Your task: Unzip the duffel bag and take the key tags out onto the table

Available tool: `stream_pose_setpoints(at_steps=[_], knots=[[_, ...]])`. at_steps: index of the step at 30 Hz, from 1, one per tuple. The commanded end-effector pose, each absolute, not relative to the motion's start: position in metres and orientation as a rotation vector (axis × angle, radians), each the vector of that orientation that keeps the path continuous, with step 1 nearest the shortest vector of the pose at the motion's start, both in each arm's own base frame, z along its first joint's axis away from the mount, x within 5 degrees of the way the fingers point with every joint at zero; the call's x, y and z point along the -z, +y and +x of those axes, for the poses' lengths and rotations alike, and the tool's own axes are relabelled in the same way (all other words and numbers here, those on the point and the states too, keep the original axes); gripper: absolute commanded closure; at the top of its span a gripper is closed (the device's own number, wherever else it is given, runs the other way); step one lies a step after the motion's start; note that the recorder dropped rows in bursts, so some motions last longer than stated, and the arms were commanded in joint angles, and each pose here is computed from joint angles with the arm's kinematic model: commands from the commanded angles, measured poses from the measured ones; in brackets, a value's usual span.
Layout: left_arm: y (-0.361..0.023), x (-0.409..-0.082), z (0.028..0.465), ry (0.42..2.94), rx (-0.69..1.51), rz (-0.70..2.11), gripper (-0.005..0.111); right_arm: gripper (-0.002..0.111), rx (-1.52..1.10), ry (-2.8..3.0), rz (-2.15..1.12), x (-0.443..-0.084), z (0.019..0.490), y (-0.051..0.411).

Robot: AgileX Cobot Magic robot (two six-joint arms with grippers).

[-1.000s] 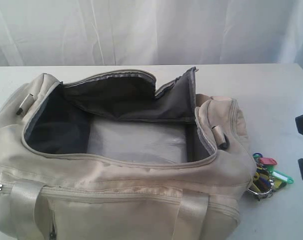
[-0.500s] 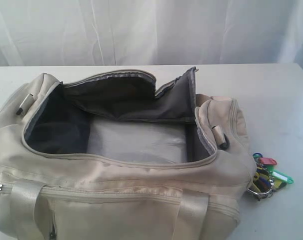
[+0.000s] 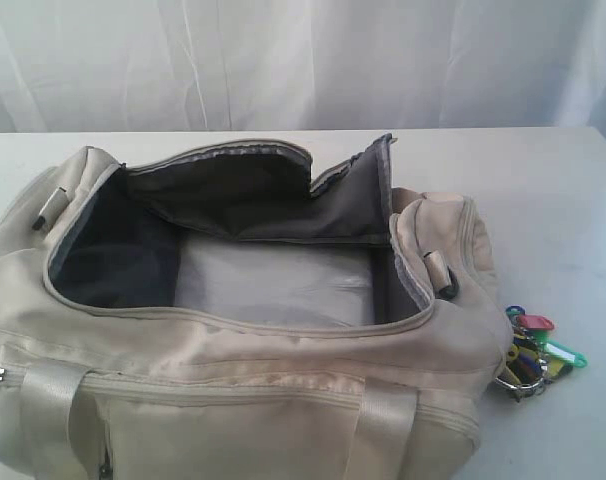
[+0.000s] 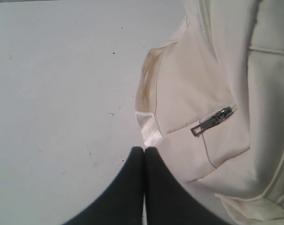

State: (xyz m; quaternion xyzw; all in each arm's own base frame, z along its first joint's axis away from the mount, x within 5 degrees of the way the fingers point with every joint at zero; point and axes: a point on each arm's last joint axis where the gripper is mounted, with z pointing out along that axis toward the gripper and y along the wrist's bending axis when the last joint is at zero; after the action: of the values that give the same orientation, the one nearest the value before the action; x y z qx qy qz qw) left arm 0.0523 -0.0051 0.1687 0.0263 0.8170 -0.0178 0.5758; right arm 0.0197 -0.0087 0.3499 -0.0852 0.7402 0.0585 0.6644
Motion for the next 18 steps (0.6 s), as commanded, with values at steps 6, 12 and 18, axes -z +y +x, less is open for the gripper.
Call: stream_pose_setpoints(at_steps=[6,12,18], knots=[[-0.005,-0.168,0.052,1.91,0.055,0.048,0.107,0.108,-0.047,1.881,-0.176,-0.284,0.042,-0.003],[-0.005,-0.168,0.052,1.907,0.055,0.047,0.107,0.108,-0.084,1.769,-0.218,-0.256,0.053,0.005],[-0.005,-0.168,0.052,1.907,0.055,0.047,0.107,0.108,-0.087,1.808,-0.244,-0.21,0.055,0.007]])
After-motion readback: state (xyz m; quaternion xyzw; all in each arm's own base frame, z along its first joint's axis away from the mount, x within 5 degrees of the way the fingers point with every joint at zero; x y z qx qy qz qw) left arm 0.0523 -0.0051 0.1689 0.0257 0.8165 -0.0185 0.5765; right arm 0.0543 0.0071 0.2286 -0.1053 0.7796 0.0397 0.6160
